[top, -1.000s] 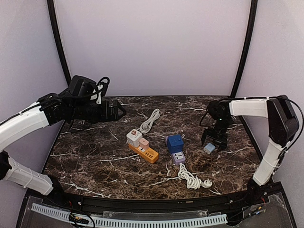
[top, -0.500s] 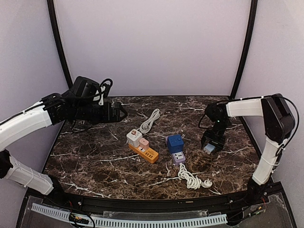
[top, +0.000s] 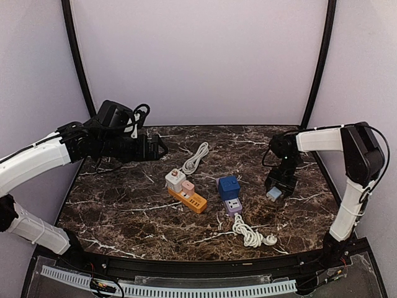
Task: Insert the plug
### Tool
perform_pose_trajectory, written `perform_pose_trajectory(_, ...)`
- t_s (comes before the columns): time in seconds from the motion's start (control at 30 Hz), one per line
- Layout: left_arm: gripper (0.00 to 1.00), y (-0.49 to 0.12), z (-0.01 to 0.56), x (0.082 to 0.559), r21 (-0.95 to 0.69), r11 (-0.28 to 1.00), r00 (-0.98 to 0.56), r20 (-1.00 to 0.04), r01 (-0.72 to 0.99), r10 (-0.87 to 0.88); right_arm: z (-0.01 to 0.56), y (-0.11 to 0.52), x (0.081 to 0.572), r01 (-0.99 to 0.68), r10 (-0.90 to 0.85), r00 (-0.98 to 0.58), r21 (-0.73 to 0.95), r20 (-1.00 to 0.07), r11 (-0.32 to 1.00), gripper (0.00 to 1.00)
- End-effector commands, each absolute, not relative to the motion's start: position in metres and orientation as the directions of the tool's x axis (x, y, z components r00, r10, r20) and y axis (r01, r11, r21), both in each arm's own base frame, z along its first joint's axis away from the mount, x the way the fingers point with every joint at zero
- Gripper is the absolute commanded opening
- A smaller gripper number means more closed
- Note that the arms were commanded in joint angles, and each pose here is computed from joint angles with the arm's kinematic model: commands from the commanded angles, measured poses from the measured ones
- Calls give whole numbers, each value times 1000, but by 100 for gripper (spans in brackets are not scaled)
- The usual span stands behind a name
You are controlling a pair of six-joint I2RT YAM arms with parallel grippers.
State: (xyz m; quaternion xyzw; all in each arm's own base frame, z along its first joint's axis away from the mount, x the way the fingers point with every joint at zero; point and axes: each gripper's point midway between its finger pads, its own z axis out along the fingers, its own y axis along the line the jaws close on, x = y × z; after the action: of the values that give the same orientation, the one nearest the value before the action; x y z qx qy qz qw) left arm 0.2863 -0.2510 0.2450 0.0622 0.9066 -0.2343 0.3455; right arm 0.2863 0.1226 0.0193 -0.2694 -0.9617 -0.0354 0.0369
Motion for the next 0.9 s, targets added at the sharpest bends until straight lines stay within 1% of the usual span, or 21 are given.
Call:
perform_pose_trajectory(0.0, 100, -253, 258, 289, -384, 874, -735, -677, 298, -47, 21, 120, 294, 549, 545, -835, 33, 79, 835, 66)
perform_pose_trajectory(0.23, 100, -253, 258, 289, -381, 875, -734, -677, 299, -44, 22, 126, 296, 562, 556, -826, 60, 91, 825, 65)
perform_pose_trajectory(0.33, 100, -253, 257, 289, -381, 875, -736, -676, 298, -44, 21, 128, 296, 564, 557, -824, 68, 99, 823, 62)
perform_pose_trajectory(0.6, 100, -255, 256, 290, -384, 873, -738, -673, 300, -42, 21, 129, 296, 563, 556, -825, 74, 101, 823, 48)
perform_pose_trajectory(0.87, 100, -257, 254, 291, -385, 872, -740, -671, 302, -40, 21, 131, 299, 552, 544, -833, 90, 98, 829, 30)
